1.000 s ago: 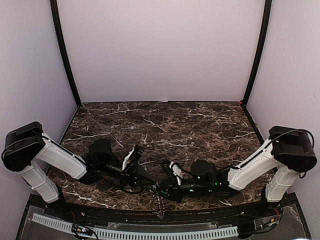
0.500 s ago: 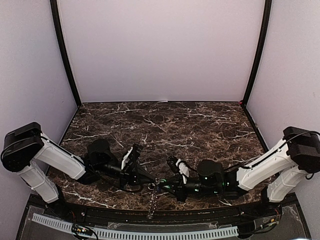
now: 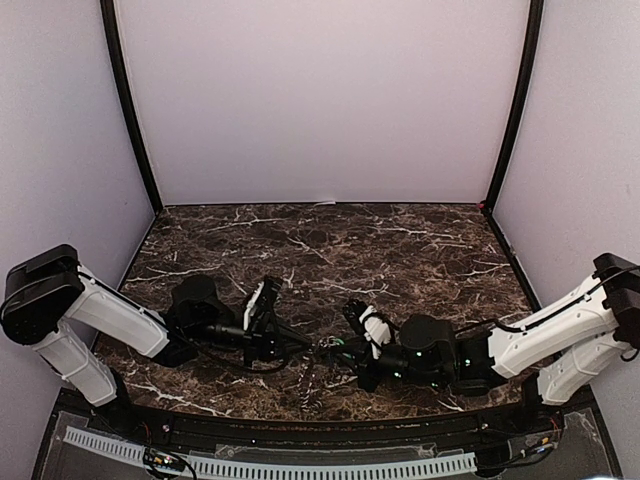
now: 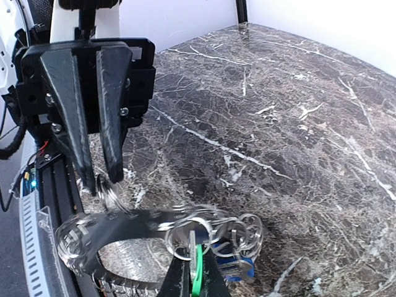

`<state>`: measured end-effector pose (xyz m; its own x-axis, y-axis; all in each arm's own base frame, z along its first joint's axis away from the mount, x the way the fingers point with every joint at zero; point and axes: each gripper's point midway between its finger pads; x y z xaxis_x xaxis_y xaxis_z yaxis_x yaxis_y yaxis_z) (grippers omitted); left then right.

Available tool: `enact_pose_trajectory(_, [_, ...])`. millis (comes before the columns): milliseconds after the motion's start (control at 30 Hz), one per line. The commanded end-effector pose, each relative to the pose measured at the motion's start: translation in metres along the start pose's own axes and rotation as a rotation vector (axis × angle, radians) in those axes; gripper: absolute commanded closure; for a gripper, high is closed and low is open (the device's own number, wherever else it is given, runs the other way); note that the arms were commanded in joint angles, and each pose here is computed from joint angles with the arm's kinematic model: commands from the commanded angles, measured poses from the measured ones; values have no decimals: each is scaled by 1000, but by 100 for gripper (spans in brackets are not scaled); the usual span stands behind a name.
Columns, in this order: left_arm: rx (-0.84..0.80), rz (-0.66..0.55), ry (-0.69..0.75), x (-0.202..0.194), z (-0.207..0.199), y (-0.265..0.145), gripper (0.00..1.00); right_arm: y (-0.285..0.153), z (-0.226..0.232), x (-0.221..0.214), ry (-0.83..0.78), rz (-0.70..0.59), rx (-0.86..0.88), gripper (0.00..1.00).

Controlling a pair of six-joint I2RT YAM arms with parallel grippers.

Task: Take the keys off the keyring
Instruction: Remove the hole in the key head from the split of the keyring.

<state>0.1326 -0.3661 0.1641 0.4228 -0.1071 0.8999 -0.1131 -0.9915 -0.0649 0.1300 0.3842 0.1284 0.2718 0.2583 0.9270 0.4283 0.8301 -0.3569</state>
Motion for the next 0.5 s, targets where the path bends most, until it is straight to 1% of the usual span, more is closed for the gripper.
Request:
enact_pose_trajectory(0, [-15, -48, -10, 10, -3, -5, 84, -2, 1, 23, -56, -70, -45, 100])
enact_pose_trajectory(100, [-30, -73, -28, 13, -4, -10, 71, -2, 3, 25, -79, -81, -44, 100])
enact_pose_trajectory(200, [-29, -97, -36, 17, -5, -15, 63, -3, 6, 28, -103, -88, -39, 100])
enact_pose_trajectory(267, [-37, -91, -40, 17, -7, -17, 57, -4, 7, 30, -122, -93, -36, 100])
enact_pose_trajectory(367, [-52, -84, -34, 20, -10, -19, 51, -6, 8, 32, -156, -99, -33, 100])
enact_pose_trajectory(467, [-53, -69, -18, 27, -8, -21, 46, -9, 12, 37, -202, -114, -17, 100])
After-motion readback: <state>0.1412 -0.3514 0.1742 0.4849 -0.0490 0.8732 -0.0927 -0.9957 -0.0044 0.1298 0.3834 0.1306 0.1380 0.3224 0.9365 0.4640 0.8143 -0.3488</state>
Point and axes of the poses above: each gripper's point midway between its finger pads, its own y axis out along the fingers, its own z axis along the line the jaws close on, x = y × z, and after that the axes turned 4 degrees about -y, right-handed
